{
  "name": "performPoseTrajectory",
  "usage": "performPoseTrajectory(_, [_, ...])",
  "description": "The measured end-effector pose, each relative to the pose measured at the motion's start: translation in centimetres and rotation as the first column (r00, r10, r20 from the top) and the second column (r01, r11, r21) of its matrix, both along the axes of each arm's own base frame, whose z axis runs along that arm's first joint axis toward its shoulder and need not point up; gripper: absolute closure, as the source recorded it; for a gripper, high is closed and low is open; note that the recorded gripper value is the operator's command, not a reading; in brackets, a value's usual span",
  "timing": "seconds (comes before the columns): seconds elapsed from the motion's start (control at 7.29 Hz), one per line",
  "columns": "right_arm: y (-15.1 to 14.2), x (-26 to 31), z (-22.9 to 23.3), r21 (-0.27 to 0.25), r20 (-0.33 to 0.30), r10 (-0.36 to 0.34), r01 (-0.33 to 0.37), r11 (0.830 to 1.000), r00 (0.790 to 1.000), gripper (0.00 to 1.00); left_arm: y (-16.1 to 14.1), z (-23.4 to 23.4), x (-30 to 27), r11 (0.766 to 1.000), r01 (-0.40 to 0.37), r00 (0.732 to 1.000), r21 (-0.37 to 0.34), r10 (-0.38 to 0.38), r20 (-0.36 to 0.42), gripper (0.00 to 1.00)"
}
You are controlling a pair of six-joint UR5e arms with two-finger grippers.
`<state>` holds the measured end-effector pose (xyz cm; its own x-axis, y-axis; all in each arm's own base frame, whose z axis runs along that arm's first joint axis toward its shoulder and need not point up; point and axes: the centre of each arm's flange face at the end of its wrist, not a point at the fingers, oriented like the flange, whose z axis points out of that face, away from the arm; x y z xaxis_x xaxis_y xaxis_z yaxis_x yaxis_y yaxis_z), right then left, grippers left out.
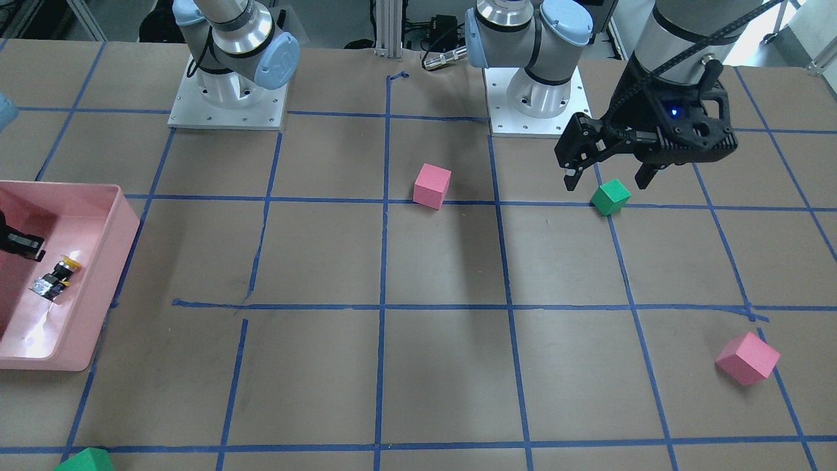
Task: Align button upright
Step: 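Lower the right gripper and grasp the yellow-capped button in the tray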
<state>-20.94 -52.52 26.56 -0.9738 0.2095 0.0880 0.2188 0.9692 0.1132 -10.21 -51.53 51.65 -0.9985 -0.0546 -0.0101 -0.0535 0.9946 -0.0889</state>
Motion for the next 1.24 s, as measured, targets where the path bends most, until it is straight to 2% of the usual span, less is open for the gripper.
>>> performPoseTrajectory(0.14, [-0.6,0.0,2.0,-0.006,0.016,0.003,-0.003,1.0,1.0,1.0,0.0,0.0,0.0,1.0,-0.001,1.0,0.0,0.001,0.0,0.0])
performPoseTrajectory(0.27, [-1.2,-0.1,3.5,-0.003,0.041,0.002,-0.002,1.0,0.999,0.3,0.0,0.0,0.0,1.0,-0.001,1.0,0.0,0.001,0.0,0.0])
performPoseTrajectory(0.41, [-1.6,-0.1,3.9,-0.007,0.057,0.001,-0.001,1.0,0.998,0.0,0.0,0.0,0.0,1.0,-0.001,1.0,-0.001,0.001,0.0,0.0])
performPoseTrajectory(0.69, [-1.8,0.0,2.4,-0.032,0.062,0.005,-0.003,0.999,0.998,0.0,0.0,0.0,0.0,1.0,-0.001,1.0,-0.002,0.001,0.0,0.0])
performPoseTrajectory(0.96, [-0.9,-0.1,0.9,0.008,0.024,0.007,-0.007,1.0,1.0,0.0,0.0,0.0,0.0,1.0,-0.001,1.0,-0.001,0.001,0.0,0.0])
performPoseTrajectory(1.24, [-0.5,0.1,-0.7,0.034,0.031,0.006,-0.007,0.999,0.999,0.0,0.0,0.0,0.0,1.0,-0.001,1.0,-0.001,0.001,0.0,0.0])
